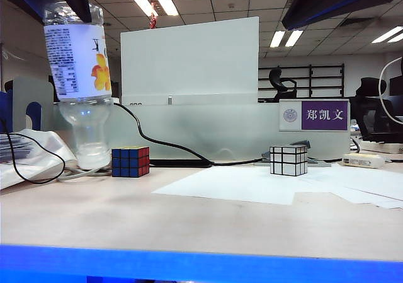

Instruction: Flip the plastic bottle upside down.

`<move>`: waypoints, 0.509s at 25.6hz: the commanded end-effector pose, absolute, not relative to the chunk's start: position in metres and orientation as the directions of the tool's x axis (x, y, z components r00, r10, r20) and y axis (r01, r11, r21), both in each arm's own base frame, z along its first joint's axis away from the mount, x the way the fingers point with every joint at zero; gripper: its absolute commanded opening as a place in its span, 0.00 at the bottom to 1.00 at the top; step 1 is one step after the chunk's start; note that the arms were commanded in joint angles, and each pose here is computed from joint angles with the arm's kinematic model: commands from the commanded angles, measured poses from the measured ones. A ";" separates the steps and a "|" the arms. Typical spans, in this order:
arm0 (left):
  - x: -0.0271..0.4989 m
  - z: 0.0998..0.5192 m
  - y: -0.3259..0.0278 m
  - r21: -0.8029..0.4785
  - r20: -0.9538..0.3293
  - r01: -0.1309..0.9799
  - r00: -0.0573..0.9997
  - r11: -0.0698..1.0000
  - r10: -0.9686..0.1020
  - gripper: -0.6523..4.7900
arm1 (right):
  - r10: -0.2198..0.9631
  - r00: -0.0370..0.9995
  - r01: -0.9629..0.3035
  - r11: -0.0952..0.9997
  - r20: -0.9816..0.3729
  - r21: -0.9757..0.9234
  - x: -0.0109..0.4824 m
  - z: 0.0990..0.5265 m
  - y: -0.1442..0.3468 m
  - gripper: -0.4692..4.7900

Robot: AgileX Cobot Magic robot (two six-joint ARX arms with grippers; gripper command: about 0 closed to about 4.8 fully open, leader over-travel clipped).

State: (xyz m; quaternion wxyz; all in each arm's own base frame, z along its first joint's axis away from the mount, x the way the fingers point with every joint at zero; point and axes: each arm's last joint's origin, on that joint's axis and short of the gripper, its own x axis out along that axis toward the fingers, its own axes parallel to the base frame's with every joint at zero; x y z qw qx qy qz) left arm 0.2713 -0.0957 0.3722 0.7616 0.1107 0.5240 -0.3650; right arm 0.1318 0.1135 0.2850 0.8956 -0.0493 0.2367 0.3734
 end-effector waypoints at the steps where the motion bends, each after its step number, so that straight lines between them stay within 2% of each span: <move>1: 0.270 0.371 -0.101 -0.234 -0.883 0.676 0.154 0.699 -0.444 0.11 | 0.659 0.614 -0.700 0.709 -0.435 0.086 0.131 0.289 0.116 0.07; 13: 0.273 0.344 -0.149 -0.256 -0.918 0.733 0.020 0.630 -0.396 0.11 | 0.665 0.619 -0.701 0.708 -0.417 0.088 0.131 0.290 0.116 0.07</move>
